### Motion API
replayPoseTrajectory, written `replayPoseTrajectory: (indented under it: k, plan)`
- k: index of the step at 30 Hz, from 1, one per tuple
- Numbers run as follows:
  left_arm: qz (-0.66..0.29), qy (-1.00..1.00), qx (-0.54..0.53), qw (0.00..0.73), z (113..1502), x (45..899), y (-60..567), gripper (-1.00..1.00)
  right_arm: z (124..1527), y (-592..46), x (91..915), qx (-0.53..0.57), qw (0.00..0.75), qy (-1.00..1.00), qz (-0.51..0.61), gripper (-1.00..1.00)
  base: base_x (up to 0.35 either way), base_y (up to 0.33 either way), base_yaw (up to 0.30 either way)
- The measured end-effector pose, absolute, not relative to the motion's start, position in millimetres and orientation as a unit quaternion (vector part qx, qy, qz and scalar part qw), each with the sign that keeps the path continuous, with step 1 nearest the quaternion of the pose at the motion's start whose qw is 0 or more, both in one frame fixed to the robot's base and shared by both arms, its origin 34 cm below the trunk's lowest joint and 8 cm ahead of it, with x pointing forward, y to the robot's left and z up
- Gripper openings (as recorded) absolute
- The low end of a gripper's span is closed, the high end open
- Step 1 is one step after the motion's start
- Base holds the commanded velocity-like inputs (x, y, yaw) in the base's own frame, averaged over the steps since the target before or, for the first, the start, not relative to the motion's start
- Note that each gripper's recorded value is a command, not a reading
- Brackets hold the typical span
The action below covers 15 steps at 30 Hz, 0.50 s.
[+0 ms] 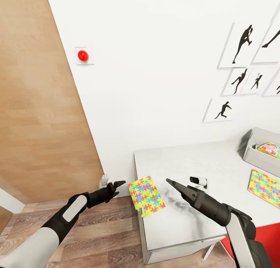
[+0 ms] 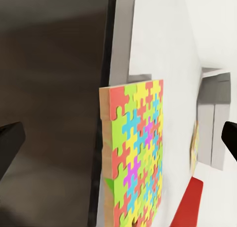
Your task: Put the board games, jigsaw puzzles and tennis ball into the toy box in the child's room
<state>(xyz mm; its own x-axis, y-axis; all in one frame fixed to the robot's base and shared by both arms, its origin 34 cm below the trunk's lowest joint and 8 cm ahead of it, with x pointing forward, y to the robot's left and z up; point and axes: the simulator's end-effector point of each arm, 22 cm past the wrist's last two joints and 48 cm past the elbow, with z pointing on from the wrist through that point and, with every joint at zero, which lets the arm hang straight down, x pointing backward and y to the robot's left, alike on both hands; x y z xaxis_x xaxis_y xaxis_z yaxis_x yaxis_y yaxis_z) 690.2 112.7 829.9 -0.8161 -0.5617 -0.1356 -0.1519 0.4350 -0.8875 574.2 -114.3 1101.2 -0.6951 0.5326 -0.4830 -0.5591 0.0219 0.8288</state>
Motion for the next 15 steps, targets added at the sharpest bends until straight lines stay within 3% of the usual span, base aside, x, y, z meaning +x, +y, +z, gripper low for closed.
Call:
replayPoseTrajectory:
  k: [15]
  plan:
    - [-0.487, 0.819, -0.216, 0.213, 825.5, 693.2, 111.5, 1.0, 1094.7, -114.2, 576.3, -0.011, 0.391, 0.598, 0.699, 1.0, 0.0, 0.0, 0.0]
